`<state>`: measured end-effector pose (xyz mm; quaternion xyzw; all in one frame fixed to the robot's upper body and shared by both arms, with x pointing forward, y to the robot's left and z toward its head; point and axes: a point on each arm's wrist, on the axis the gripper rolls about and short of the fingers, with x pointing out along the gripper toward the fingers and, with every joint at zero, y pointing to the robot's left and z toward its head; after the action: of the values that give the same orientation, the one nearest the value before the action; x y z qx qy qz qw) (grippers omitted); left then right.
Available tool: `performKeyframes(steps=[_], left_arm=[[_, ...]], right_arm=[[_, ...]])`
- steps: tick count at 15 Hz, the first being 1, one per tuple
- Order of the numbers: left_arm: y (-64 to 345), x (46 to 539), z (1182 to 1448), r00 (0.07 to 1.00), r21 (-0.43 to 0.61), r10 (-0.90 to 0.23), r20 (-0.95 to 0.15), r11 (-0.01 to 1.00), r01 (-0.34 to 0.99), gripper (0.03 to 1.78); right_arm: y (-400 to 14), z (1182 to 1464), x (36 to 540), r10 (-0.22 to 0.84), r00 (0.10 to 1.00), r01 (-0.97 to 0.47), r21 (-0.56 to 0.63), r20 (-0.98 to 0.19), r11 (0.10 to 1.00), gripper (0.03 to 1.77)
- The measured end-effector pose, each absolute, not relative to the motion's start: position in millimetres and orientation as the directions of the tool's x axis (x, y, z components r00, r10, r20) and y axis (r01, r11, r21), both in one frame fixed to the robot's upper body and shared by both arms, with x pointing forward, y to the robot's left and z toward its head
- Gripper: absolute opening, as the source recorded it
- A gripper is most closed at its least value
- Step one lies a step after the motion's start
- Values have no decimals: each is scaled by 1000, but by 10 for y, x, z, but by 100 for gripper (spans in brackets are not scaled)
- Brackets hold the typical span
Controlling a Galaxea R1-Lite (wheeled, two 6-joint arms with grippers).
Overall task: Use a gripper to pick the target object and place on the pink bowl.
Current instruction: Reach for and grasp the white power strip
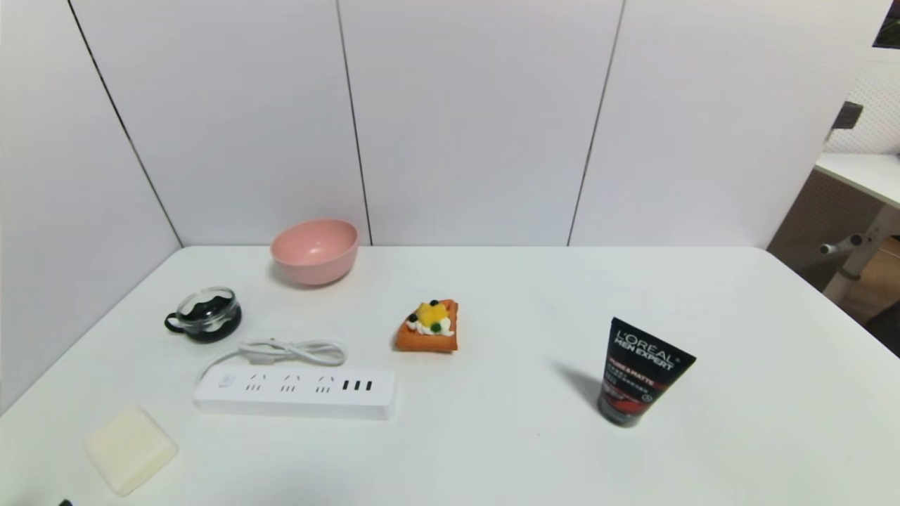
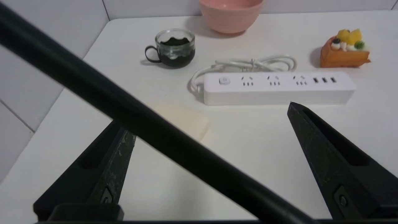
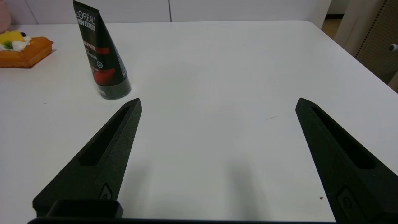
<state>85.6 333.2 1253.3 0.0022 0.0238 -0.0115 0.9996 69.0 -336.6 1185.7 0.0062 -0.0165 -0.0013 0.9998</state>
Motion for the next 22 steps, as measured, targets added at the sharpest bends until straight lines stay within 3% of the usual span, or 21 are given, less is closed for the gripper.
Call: performKeyframes(steps=[6, 10, 15, 19, 22], left_arm=[[3326, 1407, 13430, 995, 9, -30, -92, 999, 31, 169], [3312, 1998, 13974, 988, 97, -50, -145, 993, 65, 169], [3195, 2714, 14035, 884, 193, -298, -361, 903, 384, 169], [3108, 3074, 13942, 674, 175, -575, -464, 686, 706, 169], [3088, 3228, 13774, 514, 177, -705, -488, 497, 849, 169]], right_arm=[[-3366, 11857, 690, -2, 999, 1, 14, 33, 1000, 171], [-3366, 11857, 690, -3, 999, 2, 13, 33, 1000, 171], [-3366, 11857, 690, -2, 999, 2, 13, 33, 1000, 171], [-3366, 11857, 690, -2, 999, 1, 13, 33, 1000, 171], [-3366, 11857, 690, -3, 999, 2, 14, 33, 1000, 171]])
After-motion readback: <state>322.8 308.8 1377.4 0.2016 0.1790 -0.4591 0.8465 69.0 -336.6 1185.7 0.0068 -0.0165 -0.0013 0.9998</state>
